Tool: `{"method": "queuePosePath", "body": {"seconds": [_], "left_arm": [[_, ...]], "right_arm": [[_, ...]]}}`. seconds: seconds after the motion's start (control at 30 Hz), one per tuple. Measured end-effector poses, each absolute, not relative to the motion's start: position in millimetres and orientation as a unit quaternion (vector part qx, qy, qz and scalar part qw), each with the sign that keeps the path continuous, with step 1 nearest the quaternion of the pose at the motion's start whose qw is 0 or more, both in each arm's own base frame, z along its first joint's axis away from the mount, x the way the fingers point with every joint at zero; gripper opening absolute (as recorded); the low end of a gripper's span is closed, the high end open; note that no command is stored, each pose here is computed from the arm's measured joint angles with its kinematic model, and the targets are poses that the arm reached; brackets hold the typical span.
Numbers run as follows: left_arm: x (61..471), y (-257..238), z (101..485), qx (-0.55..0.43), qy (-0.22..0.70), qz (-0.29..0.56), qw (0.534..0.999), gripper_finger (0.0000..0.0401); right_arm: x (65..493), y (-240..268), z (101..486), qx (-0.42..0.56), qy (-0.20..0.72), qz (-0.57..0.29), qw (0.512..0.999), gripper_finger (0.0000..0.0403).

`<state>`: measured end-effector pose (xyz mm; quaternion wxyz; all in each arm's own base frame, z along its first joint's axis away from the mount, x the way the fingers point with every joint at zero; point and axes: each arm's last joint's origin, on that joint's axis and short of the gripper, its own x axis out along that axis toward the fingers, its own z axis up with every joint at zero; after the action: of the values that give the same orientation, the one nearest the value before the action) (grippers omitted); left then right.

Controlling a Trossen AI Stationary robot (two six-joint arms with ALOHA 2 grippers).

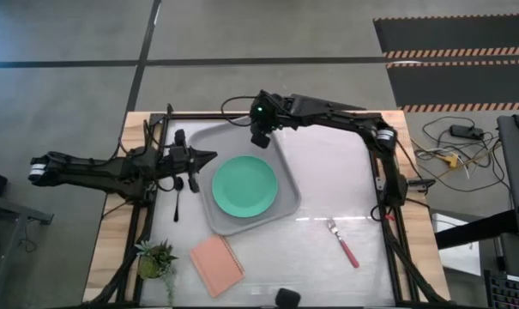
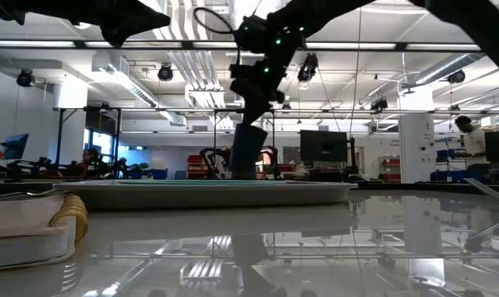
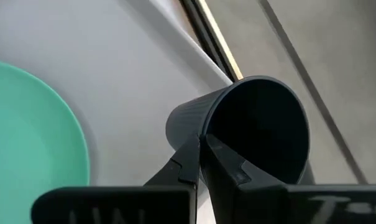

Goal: Pick and place plate/cup/fork/spoon on tray
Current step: Put the black cup on the top left of the gray serving tray

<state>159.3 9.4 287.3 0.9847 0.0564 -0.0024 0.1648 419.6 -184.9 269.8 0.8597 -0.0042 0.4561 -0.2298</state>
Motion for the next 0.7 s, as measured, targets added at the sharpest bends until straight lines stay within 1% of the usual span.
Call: {"method": "queuePosePath", "body": {"seconds": [0.13, 0.33, 0.7], "left_arm": [[159.3, 9.4, 287.3, 0.056, -0.002, 0.165, 0.985, 0.0000], [159.3, 9.3, 287.3, 0.057, -0.002, 0.165, 0.985, 0.0000], [159.3, 9.3, 287.3, 0.057, -0.002, 0.164, 0.985, 0.0000]], "right_arm": [[433.5, -191.4, 259.3, -0.015, 0.492, -0.220, 0.842, 0.0008], [445.8, -198.9, 245.1, -0.045, 0.533, -0.234, 0.812, 0.0008], [452.1, -201.9, 240.0, -0.046, 0.525, -0.238, 0.816, 0.0008]]}}
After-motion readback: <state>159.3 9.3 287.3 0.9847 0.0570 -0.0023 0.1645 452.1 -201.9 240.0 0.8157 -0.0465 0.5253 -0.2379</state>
